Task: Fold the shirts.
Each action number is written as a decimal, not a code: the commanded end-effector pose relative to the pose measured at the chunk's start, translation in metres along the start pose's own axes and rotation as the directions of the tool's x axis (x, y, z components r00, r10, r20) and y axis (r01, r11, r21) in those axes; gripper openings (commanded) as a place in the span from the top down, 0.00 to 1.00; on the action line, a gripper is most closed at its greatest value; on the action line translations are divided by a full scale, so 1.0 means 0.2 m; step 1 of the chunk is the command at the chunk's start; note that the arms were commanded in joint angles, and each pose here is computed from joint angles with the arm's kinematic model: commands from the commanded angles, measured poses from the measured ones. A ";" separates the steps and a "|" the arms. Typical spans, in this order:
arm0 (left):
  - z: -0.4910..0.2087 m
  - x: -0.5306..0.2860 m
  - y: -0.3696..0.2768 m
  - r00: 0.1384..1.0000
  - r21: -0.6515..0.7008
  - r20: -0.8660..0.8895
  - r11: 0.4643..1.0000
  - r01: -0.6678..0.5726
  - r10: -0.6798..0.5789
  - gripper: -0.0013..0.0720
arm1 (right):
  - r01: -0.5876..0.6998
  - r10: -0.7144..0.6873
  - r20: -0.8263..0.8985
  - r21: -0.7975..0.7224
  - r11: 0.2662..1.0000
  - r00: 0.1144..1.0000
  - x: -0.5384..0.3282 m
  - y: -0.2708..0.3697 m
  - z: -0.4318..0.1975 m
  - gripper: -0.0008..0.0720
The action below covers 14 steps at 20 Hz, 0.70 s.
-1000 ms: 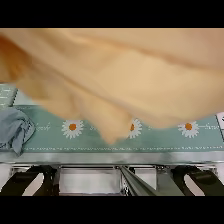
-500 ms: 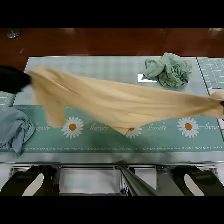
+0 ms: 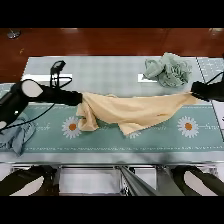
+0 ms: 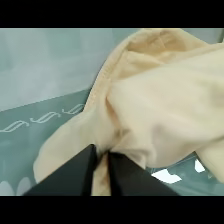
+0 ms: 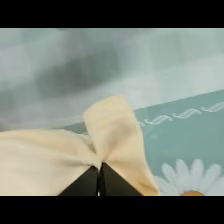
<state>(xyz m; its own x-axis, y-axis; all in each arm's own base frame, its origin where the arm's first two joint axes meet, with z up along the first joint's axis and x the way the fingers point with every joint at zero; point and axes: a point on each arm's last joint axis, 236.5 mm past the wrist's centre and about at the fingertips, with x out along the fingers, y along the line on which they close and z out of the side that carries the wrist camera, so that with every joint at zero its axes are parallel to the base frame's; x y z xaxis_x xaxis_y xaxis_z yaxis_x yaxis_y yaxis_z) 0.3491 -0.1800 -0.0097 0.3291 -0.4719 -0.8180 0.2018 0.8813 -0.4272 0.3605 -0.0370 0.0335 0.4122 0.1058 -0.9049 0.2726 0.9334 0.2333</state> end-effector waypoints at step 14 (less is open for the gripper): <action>-0.04 -0.08 0.31 0.944 -0.495 0.008 0.819 0.291 -0.331 0.03 | -0.301 0.349 -0.128 0.291 0.908 0.928 0.14 -0.03 -0.51 0.14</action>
<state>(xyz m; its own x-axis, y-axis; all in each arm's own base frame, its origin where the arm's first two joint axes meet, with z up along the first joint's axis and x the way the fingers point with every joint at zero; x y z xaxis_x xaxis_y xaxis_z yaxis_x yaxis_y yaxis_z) 0.3687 -0.0878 -0.0151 0.2904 -0.6016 -0.7442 -0.1653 0.7345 -0.6582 0.3094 -0.0526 -0.0042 0.3720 0.3429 -0.8626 0.3990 0.7800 0.4821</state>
